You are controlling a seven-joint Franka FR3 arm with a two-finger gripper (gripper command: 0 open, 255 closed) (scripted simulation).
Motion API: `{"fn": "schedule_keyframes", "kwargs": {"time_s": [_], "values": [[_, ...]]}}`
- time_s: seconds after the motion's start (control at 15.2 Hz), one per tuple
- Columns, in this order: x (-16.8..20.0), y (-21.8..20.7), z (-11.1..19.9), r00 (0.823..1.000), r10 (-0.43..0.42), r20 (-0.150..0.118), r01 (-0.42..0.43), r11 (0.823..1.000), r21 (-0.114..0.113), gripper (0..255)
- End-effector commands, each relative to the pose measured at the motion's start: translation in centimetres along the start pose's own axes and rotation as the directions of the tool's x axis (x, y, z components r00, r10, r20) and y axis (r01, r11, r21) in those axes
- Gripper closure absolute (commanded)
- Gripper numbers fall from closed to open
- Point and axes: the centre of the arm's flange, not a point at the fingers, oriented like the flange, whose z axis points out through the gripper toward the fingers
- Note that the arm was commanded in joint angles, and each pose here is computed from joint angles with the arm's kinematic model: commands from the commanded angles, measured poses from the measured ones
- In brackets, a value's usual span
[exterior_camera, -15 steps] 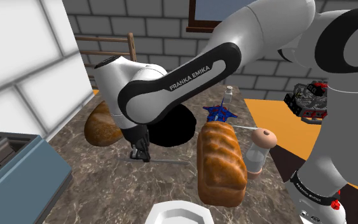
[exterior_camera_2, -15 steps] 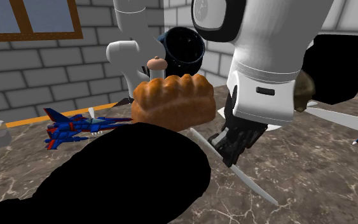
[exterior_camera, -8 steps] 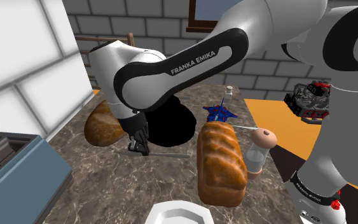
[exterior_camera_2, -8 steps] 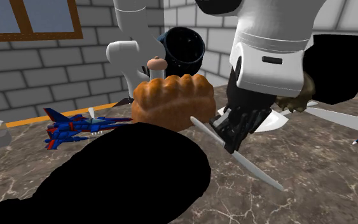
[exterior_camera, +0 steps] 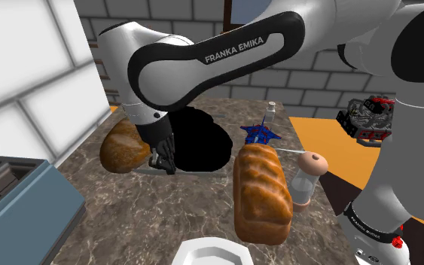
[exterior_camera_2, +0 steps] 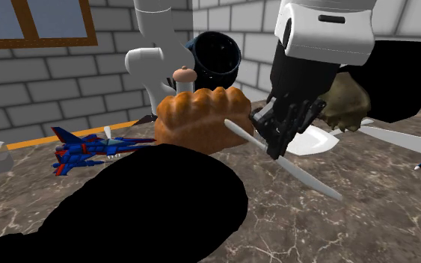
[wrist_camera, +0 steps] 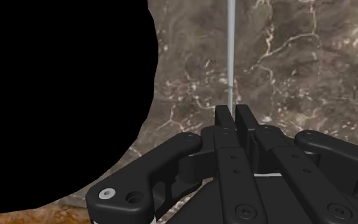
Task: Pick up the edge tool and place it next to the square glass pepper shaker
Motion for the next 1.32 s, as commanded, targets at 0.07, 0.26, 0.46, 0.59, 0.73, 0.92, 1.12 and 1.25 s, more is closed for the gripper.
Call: {"fn": "schedule_keyframes", "kwargs": {"time_s": [0.07,0.26,0.46,0.59,0.73,0.92,1.12,1.25], "values": [[-0.2,-0.1,-1.6,1.000,0.000,0.000,0.000,1.000,0.000,255],[-0.5,-0.1,-3.1,1.000,0.000,0.000,0.000,1.000,0.000,255],[-0.8,-0.2,-4.7,1.000,0.000,0.000,0.000,1.000,0.000,255],[-1.0,-0.2,-5.7,1.000,0.000,0.000,0.000,1.000,0.000,255],[-1.2,-0.3,-6.7,1.000,0.000,0.000,0.000,1.000,0.000,255],[-1.5,-0.4,-8.3,1.000,0.000,0.000,0.000,1.000,0.000,255],[-3.1,1.7,-8.1,1.000,0.000,0.000,0.000,1.000,0.000,255],[-4.8,3.8,-7.9,1.000,0.000,0.000,0.000,1.000,0.000,255]]}}
